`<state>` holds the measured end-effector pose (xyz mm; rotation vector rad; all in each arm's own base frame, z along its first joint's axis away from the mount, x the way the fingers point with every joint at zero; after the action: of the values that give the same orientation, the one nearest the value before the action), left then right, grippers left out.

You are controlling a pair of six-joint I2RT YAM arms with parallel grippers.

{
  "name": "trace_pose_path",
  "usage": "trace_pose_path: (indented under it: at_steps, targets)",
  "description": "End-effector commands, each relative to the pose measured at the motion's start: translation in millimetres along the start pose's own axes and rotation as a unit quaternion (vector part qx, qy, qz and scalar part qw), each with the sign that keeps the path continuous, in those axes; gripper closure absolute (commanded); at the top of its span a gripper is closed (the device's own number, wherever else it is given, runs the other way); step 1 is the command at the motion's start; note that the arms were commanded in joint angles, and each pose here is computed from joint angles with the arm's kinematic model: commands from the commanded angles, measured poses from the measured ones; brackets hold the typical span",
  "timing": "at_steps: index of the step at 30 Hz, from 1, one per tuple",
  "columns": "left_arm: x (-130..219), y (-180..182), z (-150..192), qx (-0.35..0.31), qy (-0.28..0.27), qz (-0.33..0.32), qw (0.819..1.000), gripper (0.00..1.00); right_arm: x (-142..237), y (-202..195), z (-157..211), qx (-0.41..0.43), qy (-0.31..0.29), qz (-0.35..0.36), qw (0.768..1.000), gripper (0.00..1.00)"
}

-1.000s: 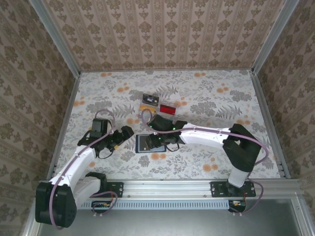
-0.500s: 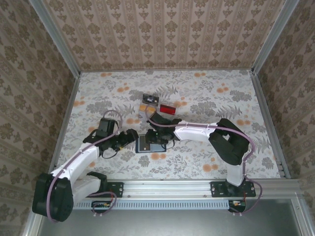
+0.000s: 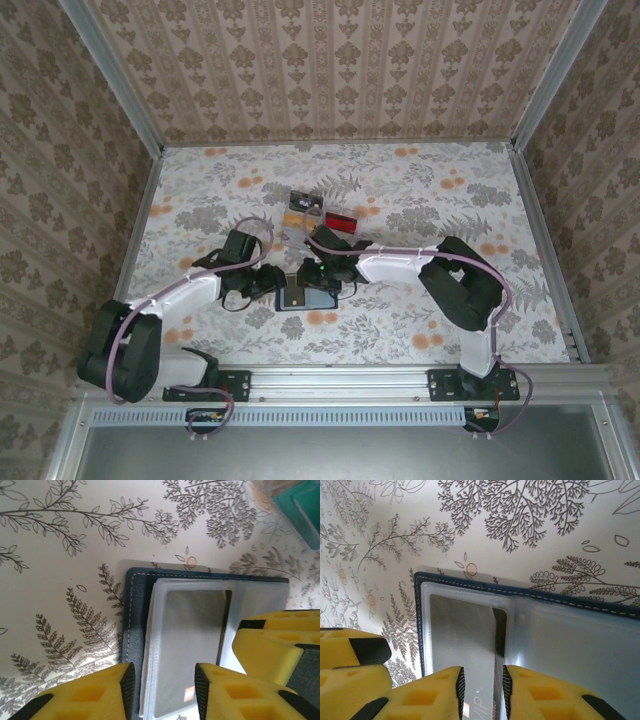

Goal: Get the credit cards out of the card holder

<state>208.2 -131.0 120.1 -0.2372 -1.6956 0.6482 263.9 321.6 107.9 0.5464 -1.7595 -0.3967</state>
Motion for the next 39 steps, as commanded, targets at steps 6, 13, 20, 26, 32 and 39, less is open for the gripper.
trace_pose_path:
  at_steps: [6,13,20,26,32,39]
  targets:
    - [-4,-9,-10,-0.008,-0.008,0.007,1.0,0.77,-9,-11,5,-0.018,0.017,0.002,1.0,0.75]
    - [-5,-11,-13,-0.009,-0.007,0.009,1.0,0.84,-8,-11,5,-0.015,0.015,-0.008,1.0,0.79]
    - [-15,-15,-5,-0.023,0.018,0.006,1.0,0.86,-7,-12,5,-0.014,0.014,-0.011,1.0,0.81]
    - [-17,-9,-2,-0.022,0.02,-0.018,0.999,0.86,-3,-11,5,-0.006,0.003,-0.023,1.0,0.81]
    - [-19,-5,-1,-0.022,0.023,-0.032,0.999,0.86,-3,-10,5,-0.003,0.001,-0.031,1.0,0.82]
    - [-25,2,3,-0.019,0.032,-0.047,0.998,0.86,-5,-12,6,-0.003,0.004,-0.031,1.0,0.86]
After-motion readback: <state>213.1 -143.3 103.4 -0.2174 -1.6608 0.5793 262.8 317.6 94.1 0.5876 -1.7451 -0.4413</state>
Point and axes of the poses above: each hand's point on the last joint's axis, 136 mm out from that joint toward the fingers, its own x axis back along the fingers, its own y axis along the line the jaws close on, z = x × y, the point moved 9 cm from there along x, back along the fingers, and after that the axes turned 7 degrees about x, right-handed, at the moved point
